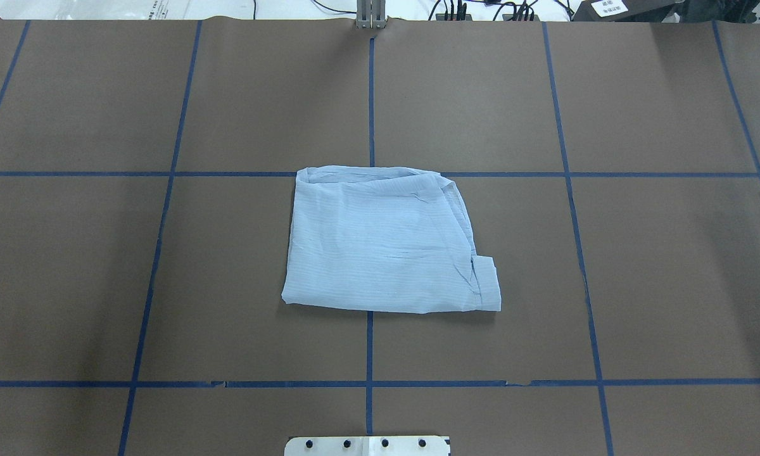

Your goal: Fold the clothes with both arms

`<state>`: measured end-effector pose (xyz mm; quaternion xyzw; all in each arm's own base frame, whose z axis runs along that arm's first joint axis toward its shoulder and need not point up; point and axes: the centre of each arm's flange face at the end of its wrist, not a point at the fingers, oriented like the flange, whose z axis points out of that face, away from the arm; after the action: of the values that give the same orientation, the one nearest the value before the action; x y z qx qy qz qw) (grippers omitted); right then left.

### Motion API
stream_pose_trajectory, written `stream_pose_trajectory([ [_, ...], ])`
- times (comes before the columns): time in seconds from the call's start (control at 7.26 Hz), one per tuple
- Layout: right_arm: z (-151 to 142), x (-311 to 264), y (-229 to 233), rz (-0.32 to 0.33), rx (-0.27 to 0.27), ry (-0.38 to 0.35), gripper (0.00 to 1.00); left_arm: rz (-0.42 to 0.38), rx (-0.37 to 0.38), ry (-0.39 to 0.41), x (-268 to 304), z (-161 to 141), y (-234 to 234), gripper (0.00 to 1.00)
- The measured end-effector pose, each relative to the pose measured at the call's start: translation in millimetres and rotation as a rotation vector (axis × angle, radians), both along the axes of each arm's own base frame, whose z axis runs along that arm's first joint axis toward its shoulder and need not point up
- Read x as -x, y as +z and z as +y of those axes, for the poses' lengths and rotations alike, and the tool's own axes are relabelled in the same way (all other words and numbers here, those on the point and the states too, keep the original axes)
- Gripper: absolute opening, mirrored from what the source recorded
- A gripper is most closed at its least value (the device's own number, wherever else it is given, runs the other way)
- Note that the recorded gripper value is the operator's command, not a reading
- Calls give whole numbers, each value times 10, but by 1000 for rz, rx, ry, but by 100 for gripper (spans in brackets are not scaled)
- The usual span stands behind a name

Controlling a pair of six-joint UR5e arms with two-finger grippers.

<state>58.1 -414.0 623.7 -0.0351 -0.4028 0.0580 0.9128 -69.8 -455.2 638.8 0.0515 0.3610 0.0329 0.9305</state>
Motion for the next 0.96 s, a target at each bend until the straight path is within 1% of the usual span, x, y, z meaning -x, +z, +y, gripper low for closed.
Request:
stream_pose_trajectory([
  [0.96,-3,1,-31,-1,-7,0,100,0,-6,0,0,-17,-16,100],
])
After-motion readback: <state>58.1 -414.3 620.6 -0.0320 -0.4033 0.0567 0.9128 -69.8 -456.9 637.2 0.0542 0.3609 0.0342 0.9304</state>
